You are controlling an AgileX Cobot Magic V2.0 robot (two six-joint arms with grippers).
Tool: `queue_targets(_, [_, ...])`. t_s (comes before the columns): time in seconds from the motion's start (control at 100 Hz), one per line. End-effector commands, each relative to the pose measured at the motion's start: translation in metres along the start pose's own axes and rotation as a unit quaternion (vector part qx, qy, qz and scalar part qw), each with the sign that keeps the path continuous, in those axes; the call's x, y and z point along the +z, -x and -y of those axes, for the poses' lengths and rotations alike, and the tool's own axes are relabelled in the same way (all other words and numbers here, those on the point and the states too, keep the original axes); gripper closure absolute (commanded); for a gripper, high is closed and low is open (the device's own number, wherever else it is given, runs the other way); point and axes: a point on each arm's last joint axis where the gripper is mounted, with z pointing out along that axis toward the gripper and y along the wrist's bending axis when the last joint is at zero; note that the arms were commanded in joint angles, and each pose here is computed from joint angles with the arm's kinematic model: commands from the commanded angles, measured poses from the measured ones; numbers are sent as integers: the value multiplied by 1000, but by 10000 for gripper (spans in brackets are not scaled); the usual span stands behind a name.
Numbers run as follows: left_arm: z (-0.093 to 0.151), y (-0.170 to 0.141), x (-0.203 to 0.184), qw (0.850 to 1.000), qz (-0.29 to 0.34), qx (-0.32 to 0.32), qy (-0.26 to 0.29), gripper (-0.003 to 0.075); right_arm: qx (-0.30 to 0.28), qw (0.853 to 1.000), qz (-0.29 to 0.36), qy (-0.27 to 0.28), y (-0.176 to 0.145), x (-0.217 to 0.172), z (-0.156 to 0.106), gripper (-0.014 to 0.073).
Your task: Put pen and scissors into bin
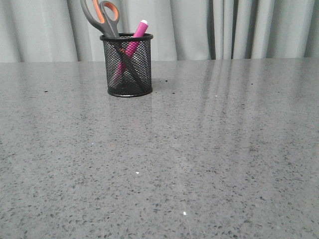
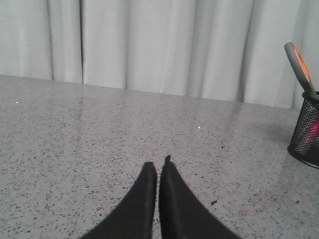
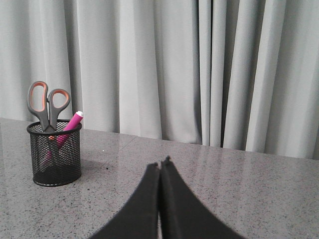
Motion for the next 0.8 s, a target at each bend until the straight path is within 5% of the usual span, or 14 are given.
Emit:
queue_targets(0.0, [0,-6,-1,999,33,-8,-5,739,-7,999,46,-19,15,1,4,671])
queue_targets(0.79, [0,-6,-1,999,33,-8,-5,739,-33,999,33,-8,8,1,1,671])
